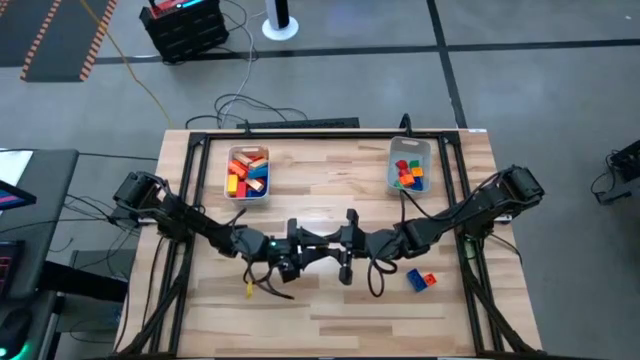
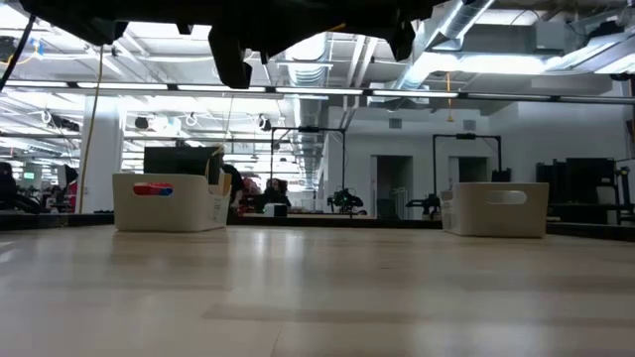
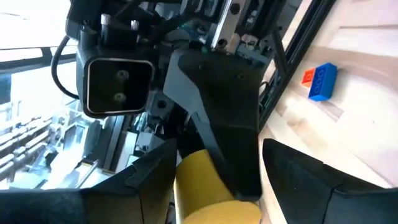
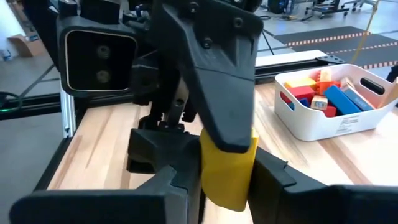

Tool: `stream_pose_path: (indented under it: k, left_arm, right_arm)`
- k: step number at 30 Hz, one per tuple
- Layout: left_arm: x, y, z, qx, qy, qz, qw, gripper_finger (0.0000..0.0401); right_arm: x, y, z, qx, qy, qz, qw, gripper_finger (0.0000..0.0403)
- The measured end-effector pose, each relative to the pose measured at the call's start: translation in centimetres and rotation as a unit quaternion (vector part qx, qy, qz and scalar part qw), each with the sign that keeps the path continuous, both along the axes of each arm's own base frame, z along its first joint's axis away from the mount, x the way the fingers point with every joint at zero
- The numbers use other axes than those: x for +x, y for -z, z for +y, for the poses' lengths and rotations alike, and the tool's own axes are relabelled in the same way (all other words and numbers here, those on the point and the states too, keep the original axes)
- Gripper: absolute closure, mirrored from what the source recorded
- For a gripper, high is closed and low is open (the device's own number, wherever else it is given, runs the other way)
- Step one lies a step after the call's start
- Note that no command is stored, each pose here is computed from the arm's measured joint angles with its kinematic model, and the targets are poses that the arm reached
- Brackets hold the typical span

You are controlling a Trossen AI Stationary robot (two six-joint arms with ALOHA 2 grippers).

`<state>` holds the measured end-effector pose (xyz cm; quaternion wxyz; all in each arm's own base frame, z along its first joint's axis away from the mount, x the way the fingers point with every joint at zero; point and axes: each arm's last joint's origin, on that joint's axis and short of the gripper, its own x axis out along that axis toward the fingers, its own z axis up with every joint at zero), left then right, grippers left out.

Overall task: Sort blocks by size
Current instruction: Put the small yellow block into the gray bin

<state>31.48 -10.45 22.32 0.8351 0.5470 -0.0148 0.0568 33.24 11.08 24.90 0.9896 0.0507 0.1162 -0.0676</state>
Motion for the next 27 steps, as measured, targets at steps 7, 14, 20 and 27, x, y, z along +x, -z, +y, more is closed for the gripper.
stream_pose_path:
  k: [7, 14, 20, 27]
  left_arm:
    - [0.22, -0.01, 0.71, 0.006, -0.014, 0.0, 1.0, 0.0185]
    - [0.29, 0.07, 0.93, 0.002, -0.018, 0.004, 1.0, 0.0235]
    - [0.29, 0.12, 0.92, -0.016, -0.016, 0.004, 1.0, 0.024]
    - [0.28, 0.14, 0.92, -0.033, -0.014, 0.003, 0.999, 0.0256]
  right_arm:
    - [0.0, -0.03, 0.03, 0.001, -0.001, -0.002, 1.0, 0.0284]
    - [-0.01, 0.0, 0.05, -0.003, -0.002, 0.0, 1.0, 0.0284]
    - [-0.03, 0.05, 0.03, 0.01, 0.001, 0.001, 1.0, 0.0265]
    - [0.06, 0.26, -0.44, 0.018, 0.011, 0.011, 1.0, 0.0198]
